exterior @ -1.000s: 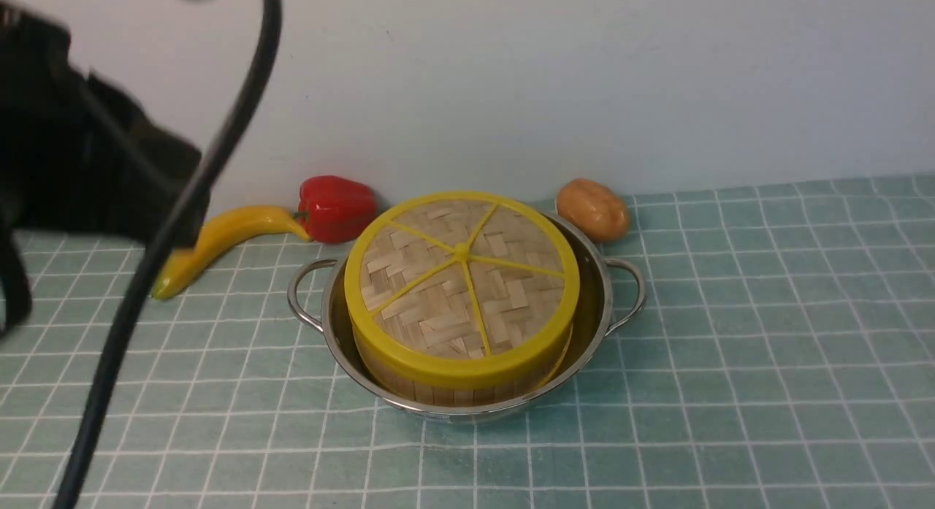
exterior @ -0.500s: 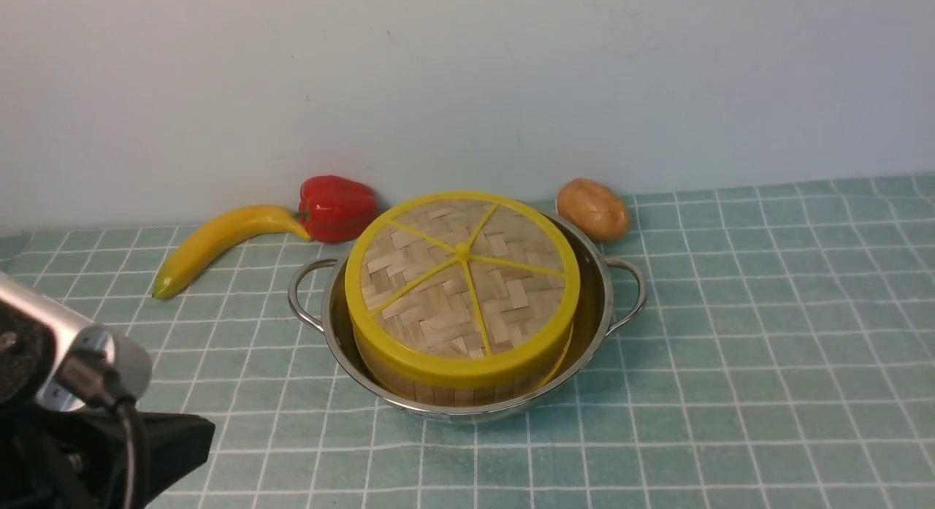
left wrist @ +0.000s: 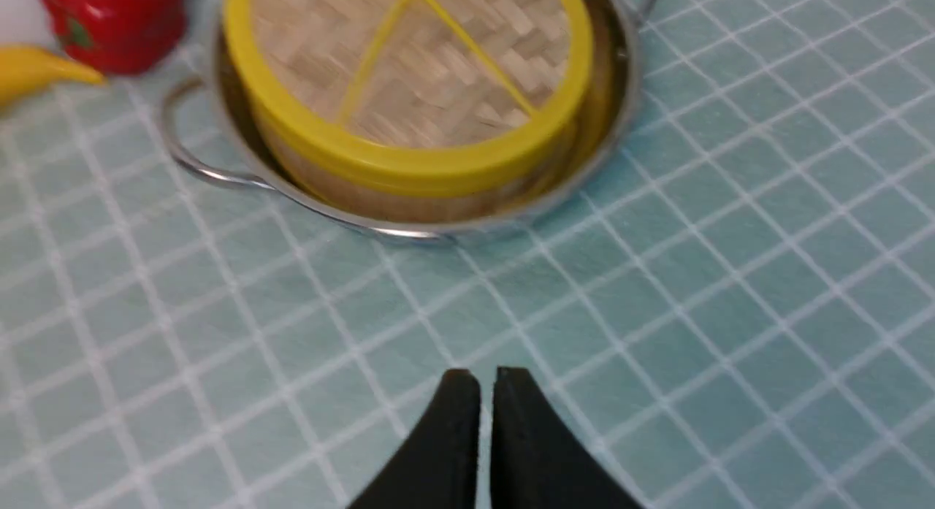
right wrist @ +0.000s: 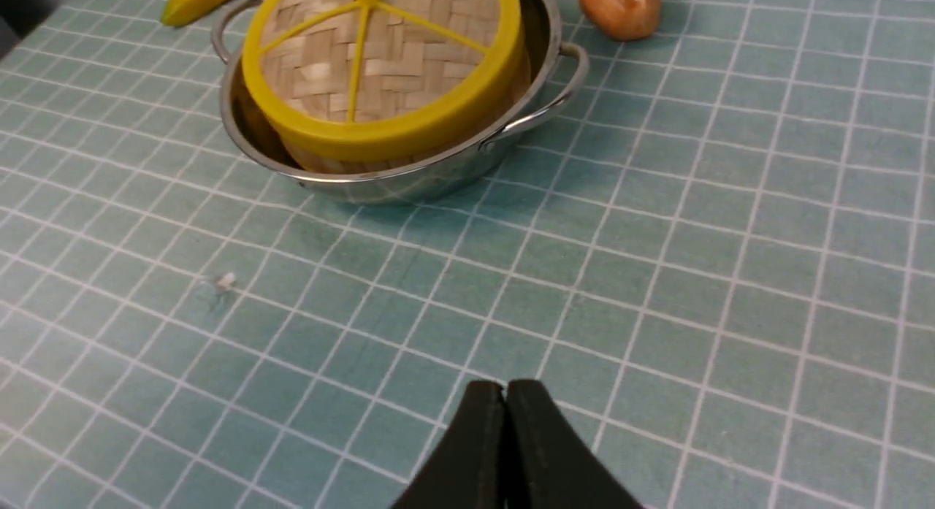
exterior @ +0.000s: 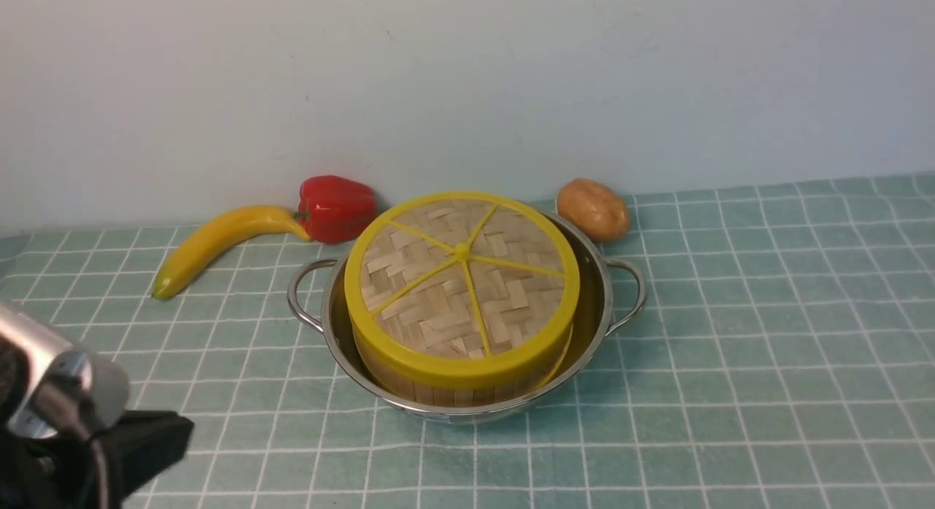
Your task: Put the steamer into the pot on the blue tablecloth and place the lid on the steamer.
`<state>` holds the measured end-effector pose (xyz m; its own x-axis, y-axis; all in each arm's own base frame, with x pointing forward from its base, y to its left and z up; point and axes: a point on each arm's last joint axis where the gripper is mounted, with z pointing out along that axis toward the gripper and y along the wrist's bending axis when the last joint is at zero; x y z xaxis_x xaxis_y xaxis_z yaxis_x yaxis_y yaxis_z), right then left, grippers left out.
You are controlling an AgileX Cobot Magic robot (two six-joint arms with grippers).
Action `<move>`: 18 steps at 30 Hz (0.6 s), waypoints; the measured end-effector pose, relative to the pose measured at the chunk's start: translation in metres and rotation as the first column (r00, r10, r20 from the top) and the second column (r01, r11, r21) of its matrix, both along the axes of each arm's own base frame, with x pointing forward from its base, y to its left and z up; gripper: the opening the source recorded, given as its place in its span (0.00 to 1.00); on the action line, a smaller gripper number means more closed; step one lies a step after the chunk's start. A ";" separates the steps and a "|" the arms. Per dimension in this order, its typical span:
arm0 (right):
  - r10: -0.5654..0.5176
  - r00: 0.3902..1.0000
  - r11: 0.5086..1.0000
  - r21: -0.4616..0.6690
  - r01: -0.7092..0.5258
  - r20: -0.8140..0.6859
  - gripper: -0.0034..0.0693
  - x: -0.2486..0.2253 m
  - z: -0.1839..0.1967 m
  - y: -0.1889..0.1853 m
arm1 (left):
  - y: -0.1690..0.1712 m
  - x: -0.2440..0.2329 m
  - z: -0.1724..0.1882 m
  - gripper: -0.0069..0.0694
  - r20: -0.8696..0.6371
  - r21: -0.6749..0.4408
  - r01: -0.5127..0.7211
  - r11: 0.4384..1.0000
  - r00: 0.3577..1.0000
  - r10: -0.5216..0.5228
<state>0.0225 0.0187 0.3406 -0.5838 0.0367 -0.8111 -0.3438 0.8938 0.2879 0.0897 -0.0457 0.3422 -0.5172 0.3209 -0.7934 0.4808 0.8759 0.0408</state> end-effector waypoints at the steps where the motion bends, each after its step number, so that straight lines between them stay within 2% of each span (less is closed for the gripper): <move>1: 0.006 1.000 1.000 0.010 -0.006 -0.005 0.08 0.000 0.000 0.001 | 0.008 -0.002 0.000 0.12 0.074 0.036 -0.027 0.999 0.997 0.024; 3: 0.012 1.000 1.000 0.020 -0.012 -0.010 0.08 -0.001 0.000 0.002 | 0.016 -0.006 0.000 0.12 0.145 0.064 -0.055 0.996 0.988 0.045; 5: 0.024 1.000 0.999 0.038 -0.023 -0.018 0.10 -0.002 0.000 0.003 | 0.030 -0.013 -0.010 0.12 0.323 0.079 -0.159 0.984 0.938 0.125; 9: 0.037 0.999 0.998 0.059 -0.036 -0.028 0.11 -0.003 0.001 0.005 | 0.044 -0.025 -0.051 0.14 0.507 0.036 -0.323 0.946 0.821 0.262; 11: 0.038 0.999 0.998 0.060 -0.036 -0.028 0.11 -0.003 0.001 0.005 | 0.047 -0.028 -0.067 0.14 0.530 0.015 -0.366 0.931 0.792 0.303; 13: 0.046 0.998 0.996 0.072 -0.043 -0.034 0.12 -0.004 0.001 0.006 | 0.051 -0.032 -0.107 0.15 0.532 -0.036 -0.442 0.896 0.751 0.392; 18: 0.068 0.996 0.992 0.107 -0.063 -0.049 0.14 -0.005 0.001 0.009 | 0.054 -0.034 -0.147 0.15 0.523 -0.071 -0.490 0.869 0.723 0.451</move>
<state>0.0172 0.0278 0.3420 -0.6293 0.0808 -0.7730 -0.3827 0.8334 0.3987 0.0557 0.0082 0.1955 -0.1452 0.2079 -0.9673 -0.1015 0.9694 0.2236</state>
